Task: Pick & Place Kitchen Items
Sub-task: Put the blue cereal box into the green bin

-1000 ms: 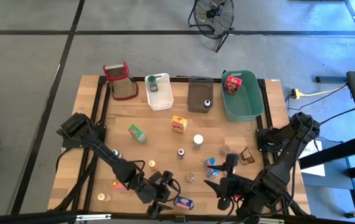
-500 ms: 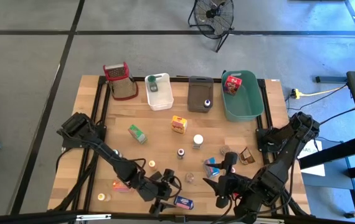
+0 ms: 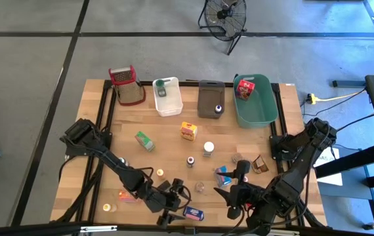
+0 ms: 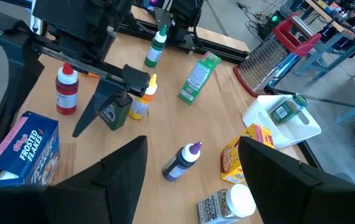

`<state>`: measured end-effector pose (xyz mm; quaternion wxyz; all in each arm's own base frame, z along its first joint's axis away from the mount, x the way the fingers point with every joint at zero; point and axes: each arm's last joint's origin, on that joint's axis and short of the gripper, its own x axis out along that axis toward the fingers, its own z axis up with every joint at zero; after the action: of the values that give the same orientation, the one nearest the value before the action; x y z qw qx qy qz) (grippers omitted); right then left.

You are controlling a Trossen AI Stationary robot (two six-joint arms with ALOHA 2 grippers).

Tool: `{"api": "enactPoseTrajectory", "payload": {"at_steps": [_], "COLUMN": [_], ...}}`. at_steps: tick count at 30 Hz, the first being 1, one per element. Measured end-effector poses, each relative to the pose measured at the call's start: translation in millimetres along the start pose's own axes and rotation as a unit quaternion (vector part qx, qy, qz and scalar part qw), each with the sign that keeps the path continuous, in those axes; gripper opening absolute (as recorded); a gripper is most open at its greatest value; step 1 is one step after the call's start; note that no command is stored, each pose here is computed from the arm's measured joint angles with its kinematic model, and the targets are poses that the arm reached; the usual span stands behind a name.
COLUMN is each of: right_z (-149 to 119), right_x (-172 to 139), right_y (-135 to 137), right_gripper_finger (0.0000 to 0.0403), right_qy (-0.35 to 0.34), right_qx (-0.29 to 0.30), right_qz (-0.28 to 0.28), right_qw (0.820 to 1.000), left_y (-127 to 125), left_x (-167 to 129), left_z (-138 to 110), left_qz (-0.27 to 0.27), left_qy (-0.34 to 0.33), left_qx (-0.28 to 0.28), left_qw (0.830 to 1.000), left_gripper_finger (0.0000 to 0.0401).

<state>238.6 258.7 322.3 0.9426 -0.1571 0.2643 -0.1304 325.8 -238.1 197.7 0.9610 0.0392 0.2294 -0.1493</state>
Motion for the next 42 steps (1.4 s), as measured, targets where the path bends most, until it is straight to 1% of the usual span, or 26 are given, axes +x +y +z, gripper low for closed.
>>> {"api": "enactPoseTrajectory", "payload": {"at_steps": [13,17,21,27,36,42], "right_z": [0,0,0,0,0,0], "right_x": [0,0,0,0,0,0], "right_y": [0,0,0,0,0,0], "right_gripper_finger": [0.0254,0.0254,0.0254,0.0254,0.0254,0.0254], "right_qy": [0.0,0.0,0.0,0.0,0.0,-0.001], "right_qx": [0.0,0.0,0.0,0.0,0.001,0.001], "right_qz": [0.0,0.0,0.0,0.0,0.0,0.0], "right_qw": [1.0,1.0,1.0,1.0,1.0,1.0], "left_y": [-3,-5,-7,-4,2,1], "left_x": [-1,8,20,23,25,25], "left_z": [-1,-8,-20,-19,-19,-20], "left_qz": [-0.005,-0.008,-0.028,-0.04,-0.01,-0.013], "left_qy": [0.0,-0.002,0.009,0.0,-0.003,-0.002], "left_qx": [0.002,0.004,0.007,-0.003,-0.006,-0.009], "left_qw": [1.0,1.0,1.0,0.999,1.0,1.0], "left_gripper_finger": [0.0334,0.0334,0.0334,0.0334,0.0334,0.0334]}}
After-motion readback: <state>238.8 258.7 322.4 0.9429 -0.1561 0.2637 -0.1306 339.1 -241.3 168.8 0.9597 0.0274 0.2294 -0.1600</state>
